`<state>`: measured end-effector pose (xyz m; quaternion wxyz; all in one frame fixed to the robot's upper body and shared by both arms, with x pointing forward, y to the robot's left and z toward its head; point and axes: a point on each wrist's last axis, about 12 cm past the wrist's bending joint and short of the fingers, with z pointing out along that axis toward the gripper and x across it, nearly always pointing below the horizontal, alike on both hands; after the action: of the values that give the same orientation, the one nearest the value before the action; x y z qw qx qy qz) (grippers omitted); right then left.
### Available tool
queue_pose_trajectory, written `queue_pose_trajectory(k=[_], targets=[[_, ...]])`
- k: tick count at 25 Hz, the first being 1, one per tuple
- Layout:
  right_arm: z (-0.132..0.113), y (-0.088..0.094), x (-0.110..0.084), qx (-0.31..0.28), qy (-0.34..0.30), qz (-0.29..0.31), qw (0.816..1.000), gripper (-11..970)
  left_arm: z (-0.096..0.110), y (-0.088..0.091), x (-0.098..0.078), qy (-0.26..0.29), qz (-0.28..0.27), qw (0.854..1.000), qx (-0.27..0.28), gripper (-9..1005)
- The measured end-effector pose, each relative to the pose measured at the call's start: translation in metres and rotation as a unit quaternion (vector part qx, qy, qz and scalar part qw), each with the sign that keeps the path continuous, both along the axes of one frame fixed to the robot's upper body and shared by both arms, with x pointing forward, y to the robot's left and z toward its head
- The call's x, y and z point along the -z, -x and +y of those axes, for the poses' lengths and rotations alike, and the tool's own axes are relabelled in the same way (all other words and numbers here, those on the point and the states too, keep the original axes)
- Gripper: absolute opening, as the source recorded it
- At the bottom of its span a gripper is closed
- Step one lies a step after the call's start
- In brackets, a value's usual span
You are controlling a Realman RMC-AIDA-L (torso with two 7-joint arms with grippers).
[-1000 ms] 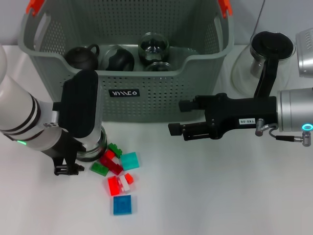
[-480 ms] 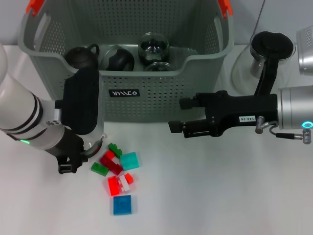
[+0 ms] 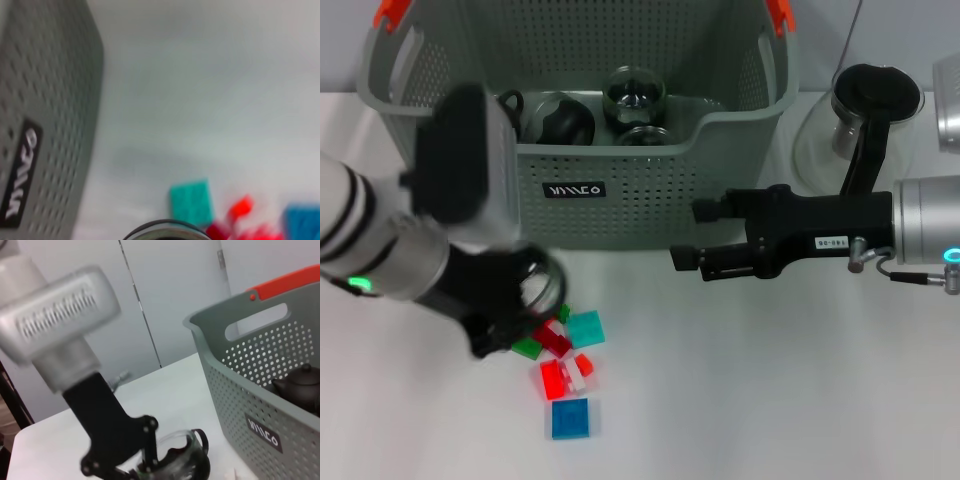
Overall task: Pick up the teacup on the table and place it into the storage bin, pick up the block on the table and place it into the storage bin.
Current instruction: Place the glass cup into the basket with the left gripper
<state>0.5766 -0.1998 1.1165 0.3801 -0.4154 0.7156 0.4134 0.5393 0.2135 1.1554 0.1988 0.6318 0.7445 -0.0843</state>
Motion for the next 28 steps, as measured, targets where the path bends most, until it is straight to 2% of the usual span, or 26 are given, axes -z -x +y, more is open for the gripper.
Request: queue_pose_trajectory(k=[2,5,7,10,14,17,21,24,28], targets=[[-0.002,0.001,0.002,0.001,0.001,0.001,1.000,852,-0.001,0.002,-0.013,0.047,0.006,0.999,-0.025,58],[-0.008,0.003,0.004,0.004,0.005,0.002,1.000,852,-0.005,0.002,-0.042,0.141,0.008,0.988,-0.069,64],[-0.012,0.004,0.006,0.006,0.008,0.005,1.000,852,-0.006,-0.002,-0.059,0.178,0.001,0.981,-0.077,68],[-0.018,0.008,0.010,0.003,0.018,0.013,1.000,852,-0.006,-0.015,-0.082,0.211,-0.035,0.973,-0.086,74],[-0.026,0.016,0.016,-0.010,0.037,0.026,0.999,852,-0.016,-0.039,-0.100,0.229,-0.075,0.966,-0.093,82],[-0.032,0.019,0.020,-0.012,0.050,0.036,0.998,852,-0.024,-0.059,-0.103,0.230,-0.085,0.963,-0.115,88],[-0.037,0.021,0.023,-0.009,0.055,0.036,0.998,852,-0.037,-0.088,-0.097,0.233,-0.081,0.959,-0.143,96],[-0.038,0.021,0.023,-0.009,0.058,0.033,0.998,852,-0.045,-0.106,-0.086,0.228,-0.077,0.958,-0.159,103],[-0.036,0.018,0.020,-0.013,0.062,0.026,0.998,852,-0.047,-0.127,-0.069,0.200,-0.104,0.954,-0.196,111]])
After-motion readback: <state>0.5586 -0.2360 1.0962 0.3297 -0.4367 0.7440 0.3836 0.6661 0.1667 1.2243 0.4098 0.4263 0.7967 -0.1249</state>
